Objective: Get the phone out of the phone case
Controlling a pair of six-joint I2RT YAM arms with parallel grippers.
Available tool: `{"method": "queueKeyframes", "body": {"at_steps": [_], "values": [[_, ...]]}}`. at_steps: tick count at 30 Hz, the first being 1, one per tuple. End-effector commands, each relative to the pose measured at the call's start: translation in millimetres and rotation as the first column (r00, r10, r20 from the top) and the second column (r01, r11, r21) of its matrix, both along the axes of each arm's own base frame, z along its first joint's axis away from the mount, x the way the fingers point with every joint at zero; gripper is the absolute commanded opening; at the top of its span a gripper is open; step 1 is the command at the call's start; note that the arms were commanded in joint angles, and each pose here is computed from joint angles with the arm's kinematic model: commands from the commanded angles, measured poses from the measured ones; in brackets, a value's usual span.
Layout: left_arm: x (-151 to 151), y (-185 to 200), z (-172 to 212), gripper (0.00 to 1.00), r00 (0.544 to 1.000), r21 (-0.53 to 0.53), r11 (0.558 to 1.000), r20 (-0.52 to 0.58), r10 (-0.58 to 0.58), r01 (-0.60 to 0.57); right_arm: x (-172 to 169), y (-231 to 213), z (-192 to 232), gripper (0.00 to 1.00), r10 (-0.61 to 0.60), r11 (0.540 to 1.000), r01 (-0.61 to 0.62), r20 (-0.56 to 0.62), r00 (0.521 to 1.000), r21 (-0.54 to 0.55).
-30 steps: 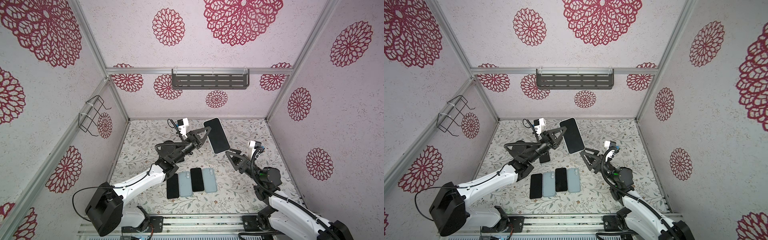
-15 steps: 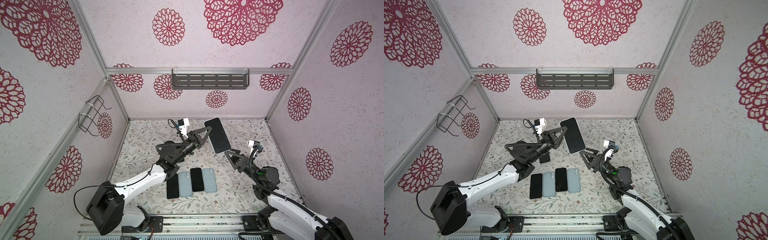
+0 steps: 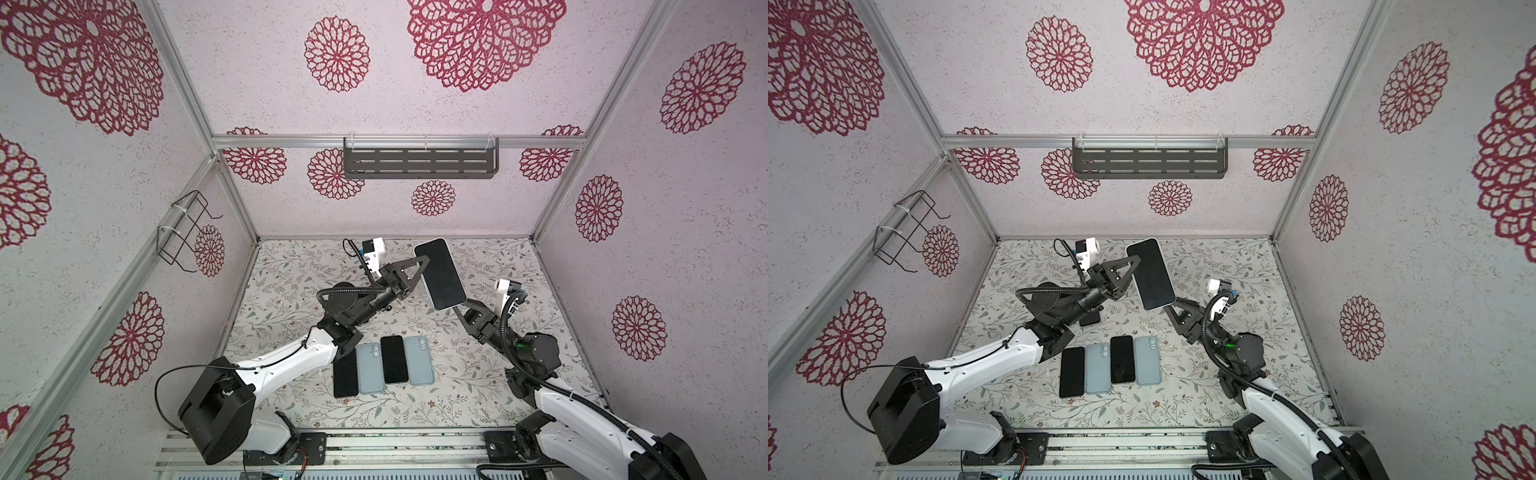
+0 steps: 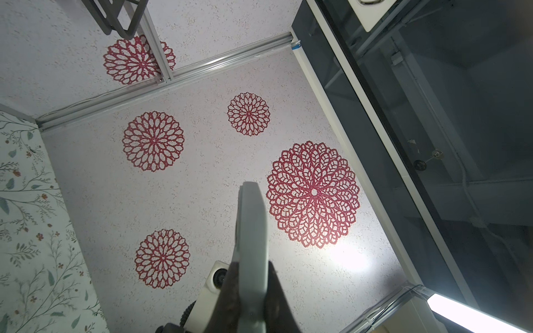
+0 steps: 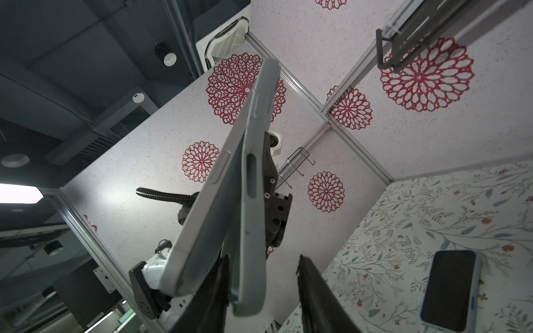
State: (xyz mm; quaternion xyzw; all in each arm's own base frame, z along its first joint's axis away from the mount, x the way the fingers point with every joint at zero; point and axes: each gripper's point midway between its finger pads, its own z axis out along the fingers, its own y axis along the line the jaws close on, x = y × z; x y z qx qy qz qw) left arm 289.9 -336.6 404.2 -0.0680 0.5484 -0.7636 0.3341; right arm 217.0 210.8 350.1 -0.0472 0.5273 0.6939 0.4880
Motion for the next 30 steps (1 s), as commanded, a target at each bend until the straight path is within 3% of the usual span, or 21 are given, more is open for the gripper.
{"method": "queueKeyframes", "body": {"at_steps": [1, 5, 8, 11, 14, 20, 21, 22, 23, 30], "values": [[-13, -3, 9, 0.0, 0.998, -0.04, 0.998, 0.032, -0.047, 0.048, -5, -5, 17, 0.24, 0.006, 0.999, -0.007, 0.032, 0.999, 0.041], [-7, -14, -21, 0.0, 0.999, 0.004, 0.999, -0.023, -0.044, 0.044, -11, -7, 8, 0.0, 0.028, 0.999, -0.028, -0.005, 1.0, 0.045], [-2, -23, -57, 0.0, 0.996, 0.053, 0.998, -0.082, -0.039, 0.044, -9, -10, -16, 0.0, 0.006, 1.0, -0.006, -0.099, 0.995, 0.006], [2, -38, -100, 0.03, 0.989, 0.121, 0.992, -0.146, -0.027, 0.045, -2, -17, -56, 0.0, -0.091, 0.992, 0.067, -0.236, 0.968, -0.109], [2, -57, -138, 0.17, 0.979, 0.169, 0.983, -0.198, -0.039, 0.073, 0, -31, -94, 0.0, -0.2, 0.966, 0.128, -0.338, 0.92, -0.223], [3, -87, -199, 0.43, 0.957, 0.234, 0.964, -0.285, -0.056, 0.127, -8, -43, -158, 0.0, -0.25, 0.955, 0.128, -0.487, 0.837, -0.269], [2, -90, -208, 0.52, 0.953, 0.252, 0.958, -0.299, -0.055, 0.134, -9, -45, -167, 0.0, -0.264, 0.95, 0.131, -0.501, 0.824, -0.284], [3, -92, -218, 0.68, 0.947, 0.277, 0.951, -0.317, -0.049, 0.141, -9, -48, -174, 0.0, -0.281, 0.943, 0.134, -0.515, 0.81, -0.304], [4, -92, -224, 0.75, 0.945, 0.29, 0.947, -0.325, -0.039, 0.138, -10, -50, -178, 0.0, -0.295, 0.938, 0.14, -0.522, 0.8, -0.317], [7, -85, -252, 0.95, 0.931, 0.45, 0.884, -0.363, 0.051, 0.127, -9, -62, -218, 0.0, -0.381, 0.908, 0.16, -0.608, 0.696, -0.386]]}}
